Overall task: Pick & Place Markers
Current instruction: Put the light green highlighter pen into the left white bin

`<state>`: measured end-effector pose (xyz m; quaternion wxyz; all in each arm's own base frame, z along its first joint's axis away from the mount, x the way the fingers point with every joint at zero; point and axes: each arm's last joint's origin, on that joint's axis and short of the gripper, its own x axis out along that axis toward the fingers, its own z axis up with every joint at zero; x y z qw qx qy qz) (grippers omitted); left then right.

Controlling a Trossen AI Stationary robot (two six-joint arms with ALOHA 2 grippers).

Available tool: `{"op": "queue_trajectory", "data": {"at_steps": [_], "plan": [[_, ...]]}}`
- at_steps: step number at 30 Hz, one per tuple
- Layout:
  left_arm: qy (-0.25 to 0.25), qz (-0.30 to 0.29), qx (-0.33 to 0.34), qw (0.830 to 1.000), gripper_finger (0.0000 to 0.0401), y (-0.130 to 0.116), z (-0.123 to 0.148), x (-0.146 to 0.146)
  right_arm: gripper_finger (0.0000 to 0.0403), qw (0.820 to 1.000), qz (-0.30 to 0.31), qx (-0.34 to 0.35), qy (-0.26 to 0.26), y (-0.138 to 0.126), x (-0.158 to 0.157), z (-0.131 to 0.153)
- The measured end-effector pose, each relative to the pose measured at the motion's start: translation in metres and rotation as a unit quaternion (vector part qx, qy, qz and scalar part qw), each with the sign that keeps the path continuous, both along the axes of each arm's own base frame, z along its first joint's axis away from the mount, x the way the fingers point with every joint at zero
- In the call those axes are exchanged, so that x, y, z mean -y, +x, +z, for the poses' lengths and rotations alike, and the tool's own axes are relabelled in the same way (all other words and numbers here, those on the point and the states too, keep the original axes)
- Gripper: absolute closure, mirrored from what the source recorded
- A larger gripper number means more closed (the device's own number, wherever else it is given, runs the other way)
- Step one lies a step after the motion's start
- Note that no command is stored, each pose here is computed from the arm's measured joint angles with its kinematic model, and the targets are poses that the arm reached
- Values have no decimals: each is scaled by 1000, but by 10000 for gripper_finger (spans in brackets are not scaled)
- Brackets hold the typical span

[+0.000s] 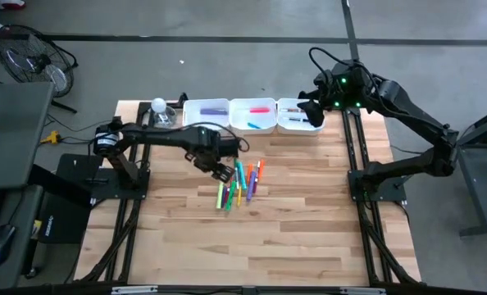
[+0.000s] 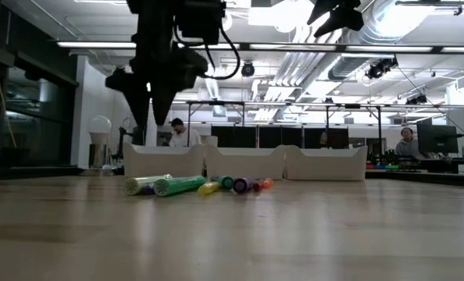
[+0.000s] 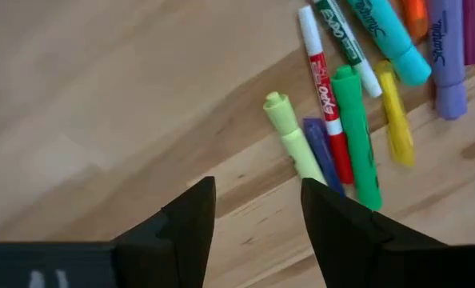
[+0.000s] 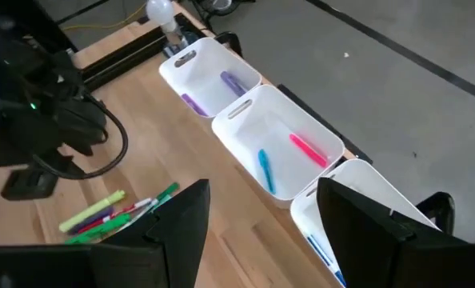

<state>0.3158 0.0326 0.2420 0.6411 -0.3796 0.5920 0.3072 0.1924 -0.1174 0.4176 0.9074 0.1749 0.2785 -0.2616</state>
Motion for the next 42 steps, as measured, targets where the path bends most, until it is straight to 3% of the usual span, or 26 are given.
{"op": "queue_trajectory", "data": {"at_steps": [9,22,30,38,42], "plan": [[-22,66,18,997,219,-1,-37,25,181,1000,14,-7,-12,7,-11,0],[-33,101,45,993,219,4,-64,48,181,999,33,-8,-14,11,-20,0],[-35,102,11,994,219,11,-89,51,181,999,38,-20,-15,10,-20,-2],[-23,94,8,995,219,10,-89,50,181,999,33,-36,-14,8,-21,-4],[-14,37,-8,999,220,6,-89,50,181,998,38,-43,-13,8,-22,-5]]}}
